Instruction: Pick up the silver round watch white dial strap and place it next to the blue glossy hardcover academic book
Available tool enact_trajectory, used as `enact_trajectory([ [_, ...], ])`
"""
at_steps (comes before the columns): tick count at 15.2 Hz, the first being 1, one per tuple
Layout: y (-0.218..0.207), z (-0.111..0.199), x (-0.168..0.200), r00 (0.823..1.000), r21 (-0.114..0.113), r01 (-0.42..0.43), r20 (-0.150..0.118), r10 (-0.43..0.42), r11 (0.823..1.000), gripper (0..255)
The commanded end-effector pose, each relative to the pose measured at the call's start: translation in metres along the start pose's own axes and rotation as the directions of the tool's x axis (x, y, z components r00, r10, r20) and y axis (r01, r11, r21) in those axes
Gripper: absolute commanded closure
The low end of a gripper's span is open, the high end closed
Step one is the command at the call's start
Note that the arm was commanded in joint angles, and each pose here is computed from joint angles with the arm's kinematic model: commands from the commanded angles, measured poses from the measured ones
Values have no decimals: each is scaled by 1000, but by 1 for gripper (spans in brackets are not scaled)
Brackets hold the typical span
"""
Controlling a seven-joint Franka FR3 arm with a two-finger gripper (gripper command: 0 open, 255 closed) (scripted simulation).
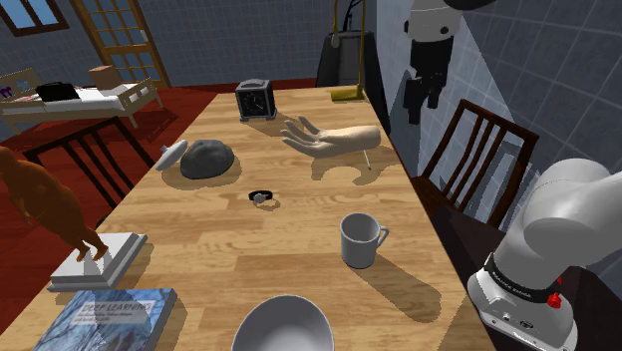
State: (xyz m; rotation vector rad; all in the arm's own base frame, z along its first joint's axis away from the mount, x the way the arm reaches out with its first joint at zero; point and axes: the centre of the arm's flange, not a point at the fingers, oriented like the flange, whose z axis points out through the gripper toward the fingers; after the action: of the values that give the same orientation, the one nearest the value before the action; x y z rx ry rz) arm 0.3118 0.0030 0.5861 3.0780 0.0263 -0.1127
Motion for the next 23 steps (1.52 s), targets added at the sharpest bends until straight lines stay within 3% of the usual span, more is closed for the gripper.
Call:
enact_trajectory([
  [1, 0, 0, 0, 1000, 0, 0, 0, 0, 1000, 0],
  [6, -15, 25, 58, 995, 30, 104, -4, -104, 994, 0],
  [12, -41, 53, 125, 974, 64, 227, -13, -227, 972, 0],
  [17, -70, 76, 178, 945, 92, 327, -23, -327, 940, 0],
  [23, -112, 102, 238, 897, 124, 442, -39, -441, 888, 0],
])
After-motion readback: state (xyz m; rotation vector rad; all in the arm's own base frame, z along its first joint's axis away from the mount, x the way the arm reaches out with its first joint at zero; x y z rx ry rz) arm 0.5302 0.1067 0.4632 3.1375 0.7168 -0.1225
